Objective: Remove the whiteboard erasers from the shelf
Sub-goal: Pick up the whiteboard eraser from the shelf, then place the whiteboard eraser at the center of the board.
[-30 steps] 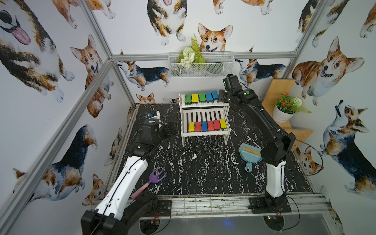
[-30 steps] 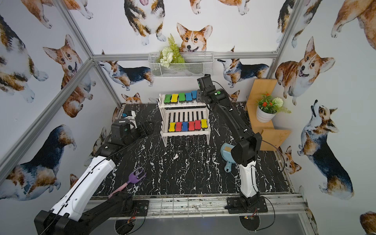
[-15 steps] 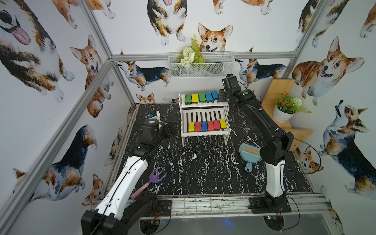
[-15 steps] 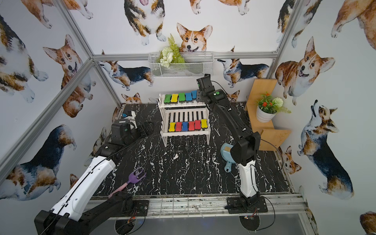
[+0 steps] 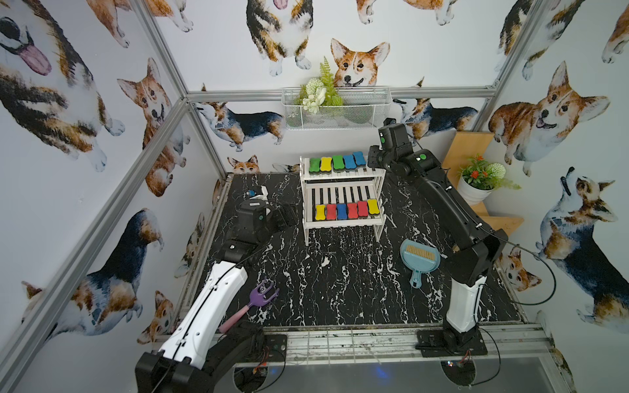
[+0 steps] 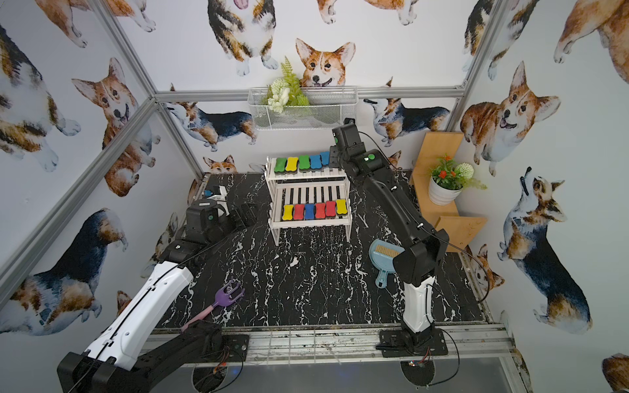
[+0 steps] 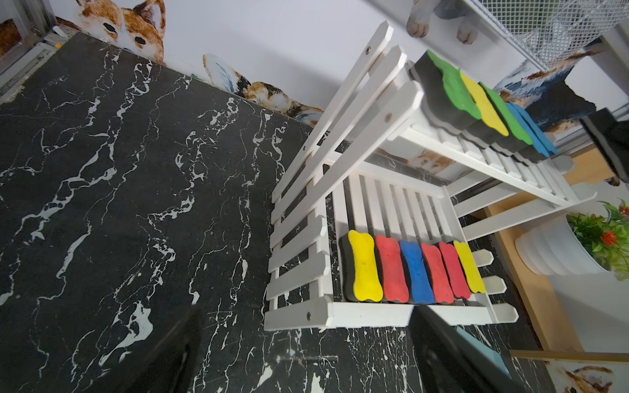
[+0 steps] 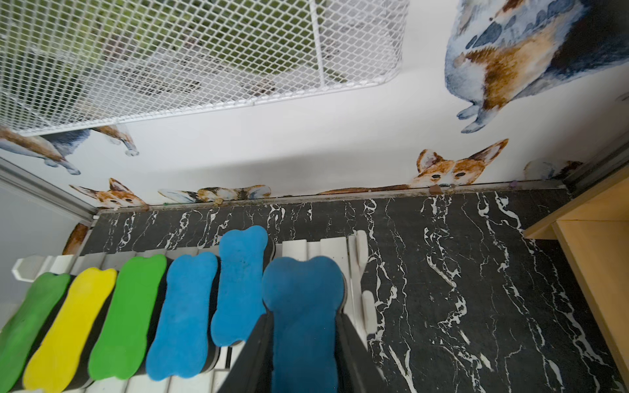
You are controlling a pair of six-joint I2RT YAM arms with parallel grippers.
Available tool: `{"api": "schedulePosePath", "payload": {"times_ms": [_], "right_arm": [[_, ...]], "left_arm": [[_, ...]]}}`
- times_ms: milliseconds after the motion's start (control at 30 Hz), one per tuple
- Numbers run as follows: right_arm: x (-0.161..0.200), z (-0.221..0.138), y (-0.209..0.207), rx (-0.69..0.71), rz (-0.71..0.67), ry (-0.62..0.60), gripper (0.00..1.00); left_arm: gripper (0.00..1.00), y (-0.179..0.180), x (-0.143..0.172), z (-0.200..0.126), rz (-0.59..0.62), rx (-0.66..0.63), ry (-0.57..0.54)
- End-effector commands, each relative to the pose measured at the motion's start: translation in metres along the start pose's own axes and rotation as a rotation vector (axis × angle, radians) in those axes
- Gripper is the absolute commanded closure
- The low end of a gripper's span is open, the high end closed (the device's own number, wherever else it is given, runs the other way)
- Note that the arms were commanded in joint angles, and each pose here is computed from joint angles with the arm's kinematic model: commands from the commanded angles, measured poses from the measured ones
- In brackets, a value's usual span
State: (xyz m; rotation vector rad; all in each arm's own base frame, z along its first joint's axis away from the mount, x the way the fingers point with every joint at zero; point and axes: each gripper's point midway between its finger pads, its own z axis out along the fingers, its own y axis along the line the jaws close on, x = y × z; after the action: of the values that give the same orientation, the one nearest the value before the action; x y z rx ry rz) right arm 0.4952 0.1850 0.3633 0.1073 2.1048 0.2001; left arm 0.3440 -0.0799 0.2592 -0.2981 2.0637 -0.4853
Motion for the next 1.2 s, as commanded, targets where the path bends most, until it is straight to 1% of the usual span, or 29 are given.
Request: {"api": "schedulePosePath", "payload": {"times_ms": [0, 133, 300, 467, 633, 800, 867, 933, 1033, 1167], "right_arm": [[-0.001, -0.012, 0.007, -0.056, 0.029, -0.017, 0.69], [0.023, -0.038, 0.007, -0.097, 0.04, -0.013, 0.69], [0.073, -0.079, 0.004, -0.205, 0.111, 0.006, 0.69], [0.127, -0.108, -0.008, -0.247, 0.155, 0.053, 0.69], [0.184, -0.129, -0.018, -0.266, 0.171, 0.116, 0.69], [0.26, -0.125, -0.025, -0.258, 0.159, 0.208, 0.69], [0.295, -0.114, -0.03, -0.248, 0.153, 0.242, 0.69], [0.319, -0.102, -0.036, -0.226, 0.168, 0.255, 0.69], [0.338, -0.088, -0.041, -0.21, 0.205, 0.227, 0.69], [0.344, -0.07, -0.045, -0.169, 0.222, 0.178, 0.69]], "left_arm": [[0.0, -0.004, -0.006, -0.001, 0.0, 0.013, -0.015], [0.0, -0.005, -0.007, -0.002, 0.0, 0.016, -0.017], [0.0, -0.005, -0.006, -0.002, 0.002, 0.016, -0.015], [0.0, -0.005, -0.006, -0.001, -0.001, 0.02, -0.013], [0.0, -0.006, -0.005, 0.001, -0.005, 0.021, -0.009], [0.0, -0.003, -0.004, 0.002, -0.005, 0.01, -0.008], [0.0, -0.003, -0.005, 0.002, -0.005, 0.008, -0.01], [0.0, -0.002, -0.004, 0.002, -0.005, 0.005, -0.007], [0.0, -0.001, -0.003, 0.003, -0.005, 0.0, -0.003], [0.0, -0.002, -0.003, 0.004, -0.012, -0.001, 0.001]]}}
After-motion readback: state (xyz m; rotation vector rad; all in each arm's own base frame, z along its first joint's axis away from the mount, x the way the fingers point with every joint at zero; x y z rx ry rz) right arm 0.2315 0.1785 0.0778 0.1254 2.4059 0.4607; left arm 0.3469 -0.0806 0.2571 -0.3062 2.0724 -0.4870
